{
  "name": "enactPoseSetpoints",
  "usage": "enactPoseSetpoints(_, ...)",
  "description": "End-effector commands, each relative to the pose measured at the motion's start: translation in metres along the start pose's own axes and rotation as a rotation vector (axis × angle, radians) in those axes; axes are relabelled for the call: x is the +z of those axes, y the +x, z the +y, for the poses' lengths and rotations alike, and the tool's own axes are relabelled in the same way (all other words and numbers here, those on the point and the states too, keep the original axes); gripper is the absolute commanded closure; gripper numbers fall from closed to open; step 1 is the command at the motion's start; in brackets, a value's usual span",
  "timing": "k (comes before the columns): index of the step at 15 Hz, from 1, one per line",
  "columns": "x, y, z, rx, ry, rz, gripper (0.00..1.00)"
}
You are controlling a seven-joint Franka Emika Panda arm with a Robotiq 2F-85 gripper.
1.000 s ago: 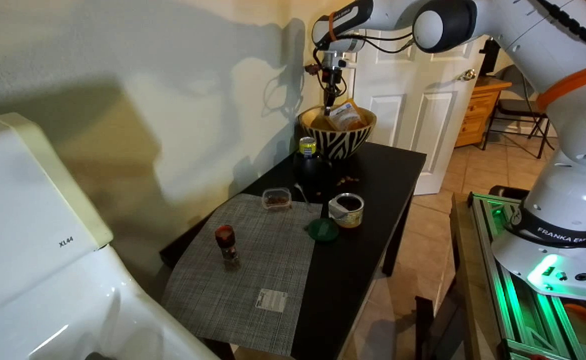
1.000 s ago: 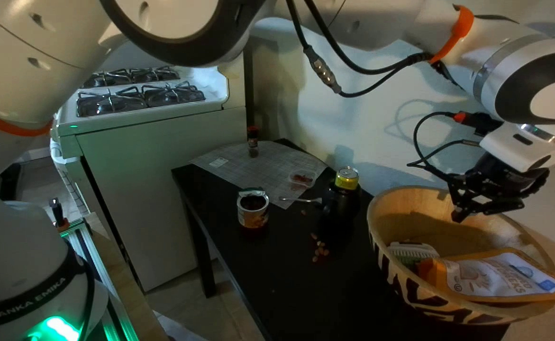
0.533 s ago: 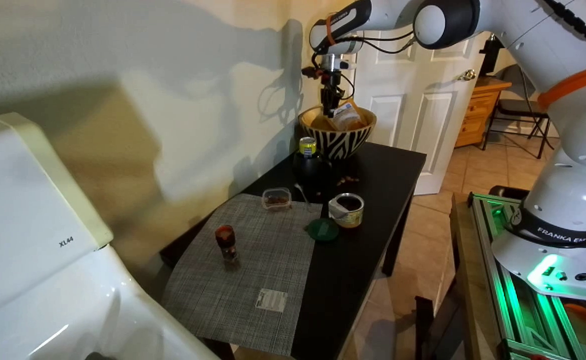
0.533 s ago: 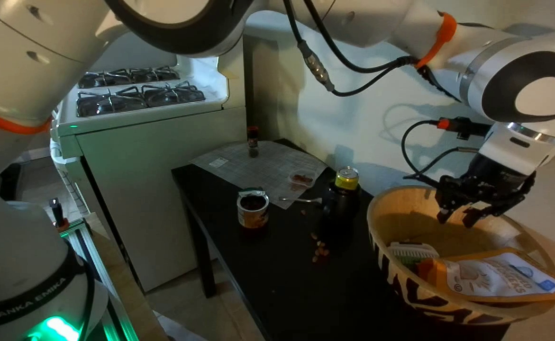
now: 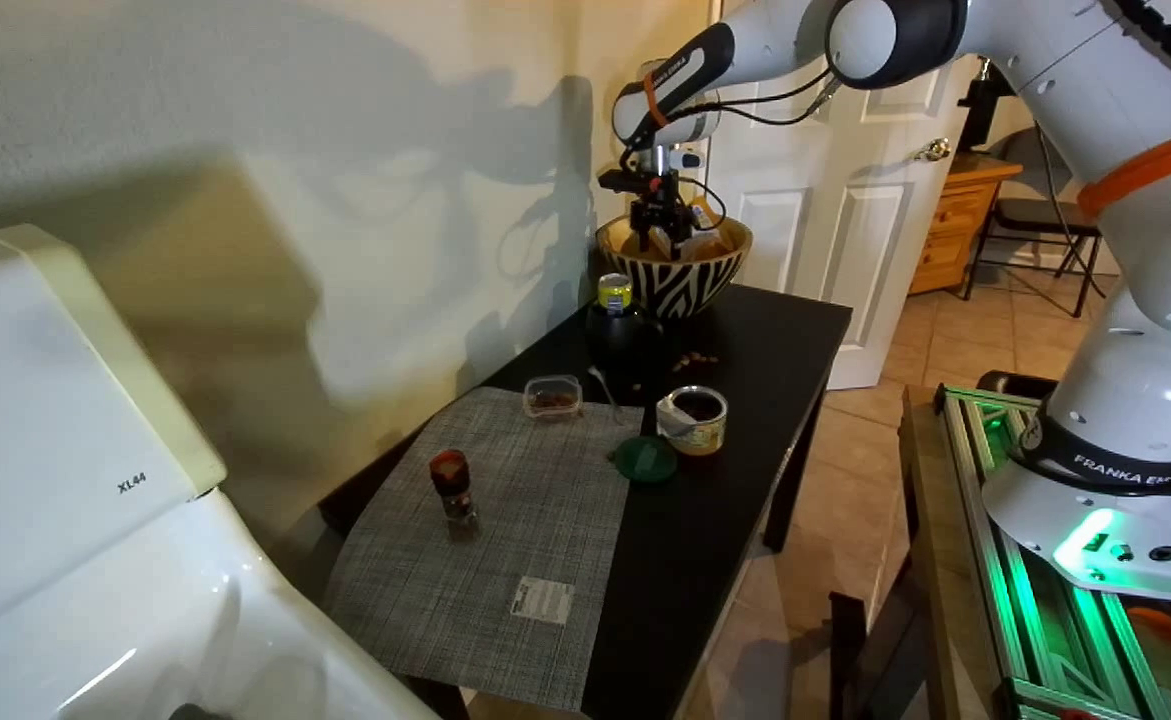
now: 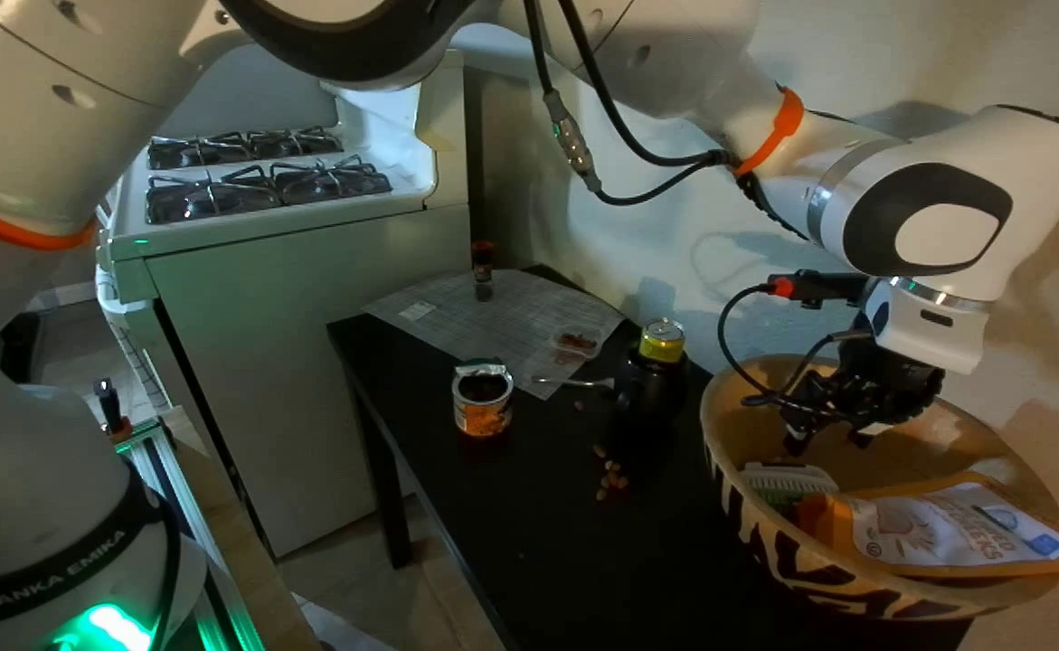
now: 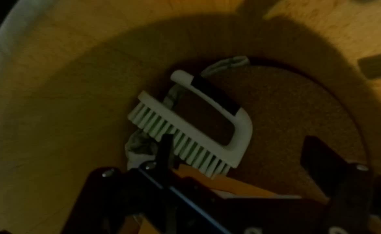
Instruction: Remove the brush from the bowl
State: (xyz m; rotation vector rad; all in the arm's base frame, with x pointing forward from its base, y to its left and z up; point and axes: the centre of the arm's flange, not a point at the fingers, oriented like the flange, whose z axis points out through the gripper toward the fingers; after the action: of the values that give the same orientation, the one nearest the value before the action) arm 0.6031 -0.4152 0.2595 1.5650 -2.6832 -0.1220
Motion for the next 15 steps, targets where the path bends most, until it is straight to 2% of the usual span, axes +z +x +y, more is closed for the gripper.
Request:
enactPoseSetpoints(1,-0.002,-0.002,0.001,-0.006,0.0,-0.001,0.0)
enactPoseSetpoints(2,0.0,-0.005,0.009,-0.152,-0.041,0.01,0.0)
enactPoseSetpoints(10,0.019,-0.014,0.007,-0.558,-0.112,0.113,0.0)
enactPoseSetpoints(15,0.046,-0.002,0.004,-0.759,-0.202,0.251,0.0)
